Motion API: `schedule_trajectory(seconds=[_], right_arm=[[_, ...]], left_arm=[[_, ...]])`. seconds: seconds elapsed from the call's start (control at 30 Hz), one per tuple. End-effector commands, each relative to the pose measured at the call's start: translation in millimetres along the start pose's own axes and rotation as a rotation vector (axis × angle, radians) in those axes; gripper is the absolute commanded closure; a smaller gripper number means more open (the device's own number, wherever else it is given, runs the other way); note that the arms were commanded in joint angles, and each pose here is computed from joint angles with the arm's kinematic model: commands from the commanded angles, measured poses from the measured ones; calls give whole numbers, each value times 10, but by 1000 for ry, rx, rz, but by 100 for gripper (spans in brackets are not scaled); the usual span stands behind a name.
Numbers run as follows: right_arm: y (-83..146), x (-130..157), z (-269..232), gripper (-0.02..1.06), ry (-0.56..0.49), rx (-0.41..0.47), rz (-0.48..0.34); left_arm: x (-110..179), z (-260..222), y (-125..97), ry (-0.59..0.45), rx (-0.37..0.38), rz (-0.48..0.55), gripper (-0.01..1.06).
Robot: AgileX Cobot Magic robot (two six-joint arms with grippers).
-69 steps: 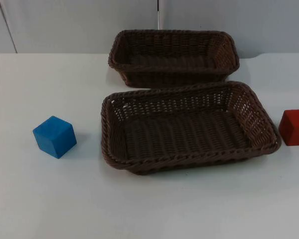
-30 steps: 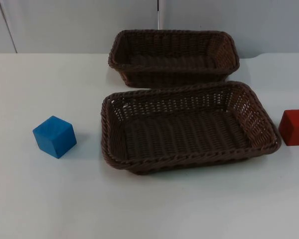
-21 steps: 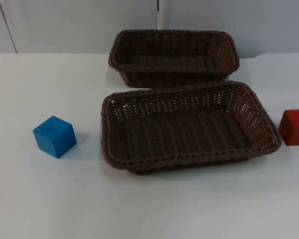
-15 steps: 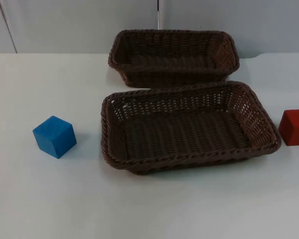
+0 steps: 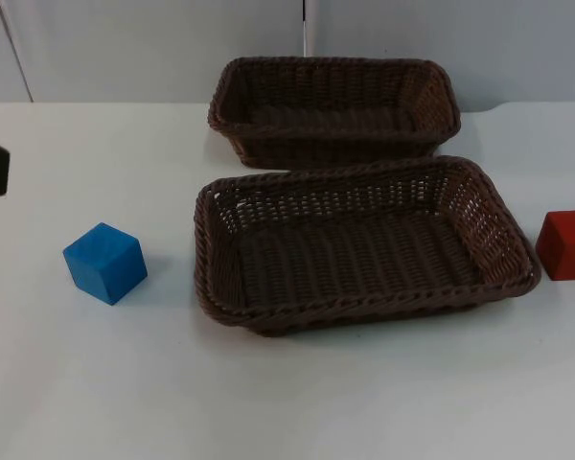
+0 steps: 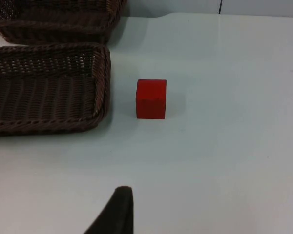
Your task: Pick up one cube with the left hand and place it into the upper basket. Pick up one cube with the right hand and place it into the lower basket.
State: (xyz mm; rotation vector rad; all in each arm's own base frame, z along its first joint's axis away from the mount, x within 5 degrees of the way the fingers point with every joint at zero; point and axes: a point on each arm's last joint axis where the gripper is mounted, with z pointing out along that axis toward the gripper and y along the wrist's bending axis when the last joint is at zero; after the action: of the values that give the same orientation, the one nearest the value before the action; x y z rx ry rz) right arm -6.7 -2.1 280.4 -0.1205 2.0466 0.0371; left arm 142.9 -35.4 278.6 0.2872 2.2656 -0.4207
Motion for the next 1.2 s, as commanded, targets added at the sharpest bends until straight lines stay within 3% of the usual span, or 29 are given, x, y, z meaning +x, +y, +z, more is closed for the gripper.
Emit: schedule_trajectory(seconds=[0.0, 0.27, 0.53, 0.93, 1.17], right_arm=[[-1, 5, -5, -1, -3, 7, -1], [-1, 5, -5, -1, -3, 7, -1], [-1, 5, -5, -1, -3, 7, -1], [-1, 5, -5, -1, -3, 7, -1], [-1, 5, -5, -1, -3, 7, -1]], left_arm=[[-96, 38, 16, -12, 9, -17, 7], [-515, 180, 91, -8, 28, -7, 7], [-746, 281, 125, -7, 43, 1, 7], [-1166, 832, -229, 58, 192, 142, 7], [-1332, 1303, -441, 117, 241, 212, 7]])
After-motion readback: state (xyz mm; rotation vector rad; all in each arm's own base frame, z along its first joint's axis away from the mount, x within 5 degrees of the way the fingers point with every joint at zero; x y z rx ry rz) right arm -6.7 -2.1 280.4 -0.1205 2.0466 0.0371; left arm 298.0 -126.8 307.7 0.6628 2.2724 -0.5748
